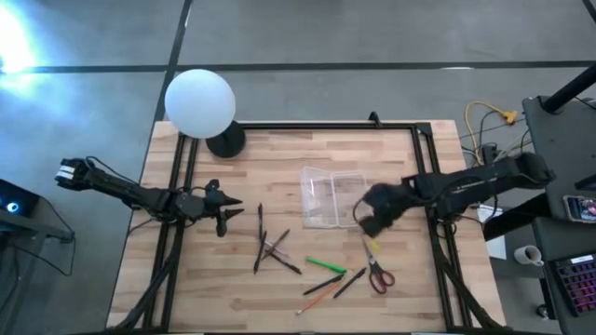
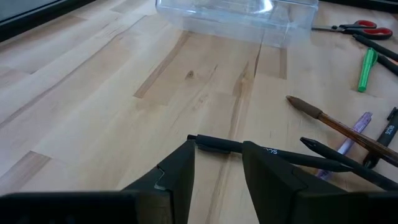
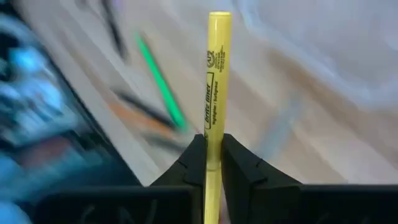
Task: Pick & place school supplies into a supply box
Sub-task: Put the yellow pen into the supply box, then put the black scissors into the supply box
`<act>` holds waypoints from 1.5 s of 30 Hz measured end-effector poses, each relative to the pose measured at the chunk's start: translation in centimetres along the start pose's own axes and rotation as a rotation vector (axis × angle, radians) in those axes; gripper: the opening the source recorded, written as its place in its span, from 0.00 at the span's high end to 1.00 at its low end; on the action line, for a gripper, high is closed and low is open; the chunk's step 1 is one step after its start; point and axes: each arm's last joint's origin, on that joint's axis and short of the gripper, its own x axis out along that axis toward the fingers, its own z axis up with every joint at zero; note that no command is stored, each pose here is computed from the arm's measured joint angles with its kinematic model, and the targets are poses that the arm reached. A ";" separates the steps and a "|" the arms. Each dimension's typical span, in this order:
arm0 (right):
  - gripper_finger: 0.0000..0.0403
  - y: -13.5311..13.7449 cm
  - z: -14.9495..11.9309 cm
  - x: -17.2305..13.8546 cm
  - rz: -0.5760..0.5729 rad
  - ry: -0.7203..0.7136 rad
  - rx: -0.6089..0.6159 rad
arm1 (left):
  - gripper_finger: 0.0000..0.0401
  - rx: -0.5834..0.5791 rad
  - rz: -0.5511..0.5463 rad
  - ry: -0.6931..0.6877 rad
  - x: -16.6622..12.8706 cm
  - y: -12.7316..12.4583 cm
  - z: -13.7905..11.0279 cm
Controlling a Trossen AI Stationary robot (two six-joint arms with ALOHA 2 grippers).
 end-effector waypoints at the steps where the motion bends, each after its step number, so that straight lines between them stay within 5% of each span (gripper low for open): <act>1: 0.96 0.2 0.8 0.0 0.032 -0.059 0.013 | 0.70 0.000 0.000 0.000 0.0 0.0 0.0; 9: 0.96 0.8 6.4 2.9 0.177 -0.277 0.094 | 0.70 0.000 0.001 0.000 0.0 0.0 0.0; 17: 0.85 0.1 9.6 6.9 0.035 -0.367 0.175 | 0.70 0.000 0.000 0.000 0.0 0.0 0.0; 26: 0.70 1.7 11.7 8.5 -0.025 -0.357 0.077 | 0.70 0.000 0.001 0.000 0.0 0.0 0.0; 34: 0.66 3.5 11.6 5.7 -0.152 -0.350 -0.059 | 0.70 0.000 0.001 0.000 0.0 0.0 0.0; 40: 0.66 3.6 8.7 2.7 -0.378 -0.158 -0.155 | 0.70 0.000 0.001 0.000 0.0 0.0 0.0; 45: 0.66 3.4 5.3 1.0 -0.494 -0.045 -0.116 | 0.70 0.000 0.000 0.000 0.0 0.0 0.0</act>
